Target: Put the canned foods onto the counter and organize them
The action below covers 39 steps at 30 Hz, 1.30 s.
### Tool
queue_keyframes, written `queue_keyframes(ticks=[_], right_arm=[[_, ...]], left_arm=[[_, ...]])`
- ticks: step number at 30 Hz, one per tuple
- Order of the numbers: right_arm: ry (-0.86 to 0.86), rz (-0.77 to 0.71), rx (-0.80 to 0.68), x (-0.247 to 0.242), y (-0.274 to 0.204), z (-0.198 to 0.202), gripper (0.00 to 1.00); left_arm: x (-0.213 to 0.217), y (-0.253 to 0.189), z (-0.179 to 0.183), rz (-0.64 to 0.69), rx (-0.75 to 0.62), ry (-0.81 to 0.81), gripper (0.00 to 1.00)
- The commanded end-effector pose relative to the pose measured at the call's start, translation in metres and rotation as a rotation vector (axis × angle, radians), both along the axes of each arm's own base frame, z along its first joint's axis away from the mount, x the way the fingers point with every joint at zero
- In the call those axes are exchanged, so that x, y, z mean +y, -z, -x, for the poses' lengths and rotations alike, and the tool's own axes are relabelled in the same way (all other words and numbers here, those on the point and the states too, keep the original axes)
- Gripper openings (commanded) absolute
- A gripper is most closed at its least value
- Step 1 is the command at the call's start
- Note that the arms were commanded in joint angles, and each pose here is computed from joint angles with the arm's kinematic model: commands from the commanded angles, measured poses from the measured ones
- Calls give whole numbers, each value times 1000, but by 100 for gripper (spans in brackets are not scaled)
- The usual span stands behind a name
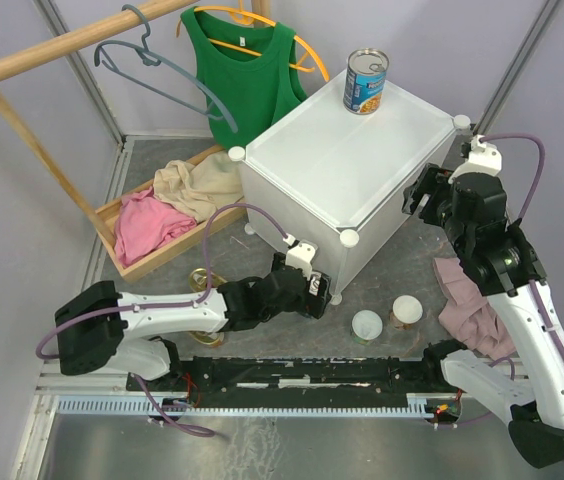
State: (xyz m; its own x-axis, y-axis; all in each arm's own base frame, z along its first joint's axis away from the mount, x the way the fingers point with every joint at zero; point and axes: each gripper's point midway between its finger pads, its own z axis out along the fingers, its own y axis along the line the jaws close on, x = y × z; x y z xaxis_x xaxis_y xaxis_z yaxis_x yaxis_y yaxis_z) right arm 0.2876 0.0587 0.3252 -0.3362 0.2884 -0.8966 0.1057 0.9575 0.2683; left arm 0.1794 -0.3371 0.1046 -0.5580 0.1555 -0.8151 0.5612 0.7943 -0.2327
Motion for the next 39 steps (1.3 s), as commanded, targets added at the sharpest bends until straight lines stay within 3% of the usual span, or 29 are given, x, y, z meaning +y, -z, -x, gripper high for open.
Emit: queue_keyframes(ticks=[1, 33, 39], right_arm=[[0, -9, -32, -1, -11, 3, 81], [-11, -25, -32, 1, -12, 9, 81], [-14, -30, -30, 1, -11, 9, 81]], left_arm=[[40, 66, 21, -215, 125, -13, 99], [57, 100, 18, -364, 90, -119, 100], [62, 97, 19, -348, 74, -137, 79]])
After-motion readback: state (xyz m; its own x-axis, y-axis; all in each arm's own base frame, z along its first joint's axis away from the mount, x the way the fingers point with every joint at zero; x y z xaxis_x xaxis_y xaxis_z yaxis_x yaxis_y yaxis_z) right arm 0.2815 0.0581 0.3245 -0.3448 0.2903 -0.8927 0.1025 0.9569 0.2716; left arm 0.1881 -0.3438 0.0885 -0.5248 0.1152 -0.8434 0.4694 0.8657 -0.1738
